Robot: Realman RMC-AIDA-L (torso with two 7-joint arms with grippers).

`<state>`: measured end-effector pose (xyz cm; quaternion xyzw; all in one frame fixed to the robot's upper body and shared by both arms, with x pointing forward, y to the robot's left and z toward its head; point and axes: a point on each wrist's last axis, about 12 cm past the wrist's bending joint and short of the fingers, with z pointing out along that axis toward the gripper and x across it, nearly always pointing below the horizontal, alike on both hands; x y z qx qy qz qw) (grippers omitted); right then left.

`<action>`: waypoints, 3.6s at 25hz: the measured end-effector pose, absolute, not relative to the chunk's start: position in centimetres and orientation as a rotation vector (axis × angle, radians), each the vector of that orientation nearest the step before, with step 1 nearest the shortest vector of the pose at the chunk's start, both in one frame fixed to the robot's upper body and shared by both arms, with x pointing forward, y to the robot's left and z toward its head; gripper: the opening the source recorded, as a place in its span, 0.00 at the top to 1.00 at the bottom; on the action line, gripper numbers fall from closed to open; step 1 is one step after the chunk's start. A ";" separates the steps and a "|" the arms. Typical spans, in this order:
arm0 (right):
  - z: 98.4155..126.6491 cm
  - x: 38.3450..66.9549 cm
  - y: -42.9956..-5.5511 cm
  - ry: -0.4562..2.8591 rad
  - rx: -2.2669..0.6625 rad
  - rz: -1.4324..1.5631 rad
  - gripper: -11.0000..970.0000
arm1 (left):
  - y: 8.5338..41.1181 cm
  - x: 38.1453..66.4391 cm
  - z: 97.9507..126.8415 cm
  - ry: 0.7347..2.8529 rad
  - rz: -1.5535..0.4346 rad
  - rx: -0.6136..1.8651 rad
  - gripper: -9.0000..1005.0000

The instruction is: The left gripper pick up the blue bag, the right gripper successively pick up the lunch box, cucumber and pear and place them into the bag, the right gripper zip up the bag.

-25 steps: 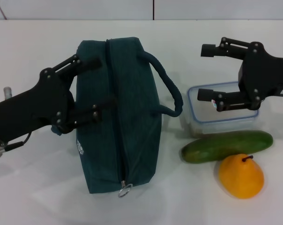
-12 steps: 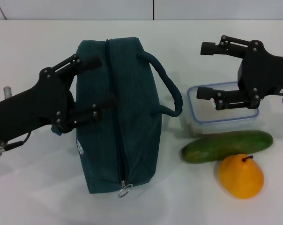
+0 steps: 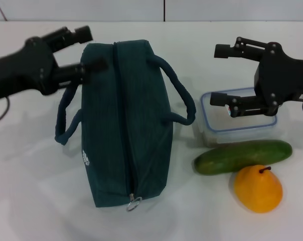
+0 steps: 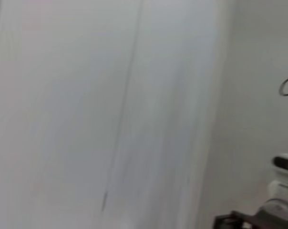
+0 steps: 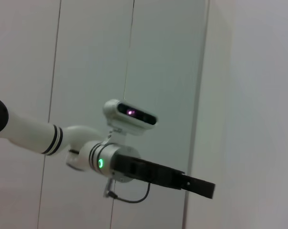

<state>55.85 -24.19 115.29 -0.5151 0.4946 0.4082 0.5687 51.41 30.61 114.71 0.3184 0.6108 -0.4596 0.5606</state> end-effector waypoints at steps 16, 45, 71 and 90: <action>115.3 56.2 -23.7 1.168 -1.210 0.943 0.12 | 32.5 51.9 114.6 1.801 -1.024 0.575 0.14; 114.8 56.3 -22.9 1.174 -1.197 0.922 0.14 | 31.7 53.3 112.3 1.871 -1.026 0.516 0.29; 112.5 57.0 -22.0 1.246 -1.029 0.819 0.15 | 29.9 55.1 110.6 1.774 -1.014 0.457 0.88; 103.9 48.1 -30.9 1.423 0.177 1.007 0.16 | 29.7 53.9 109.6 1.701 -0.958 0.574 0.90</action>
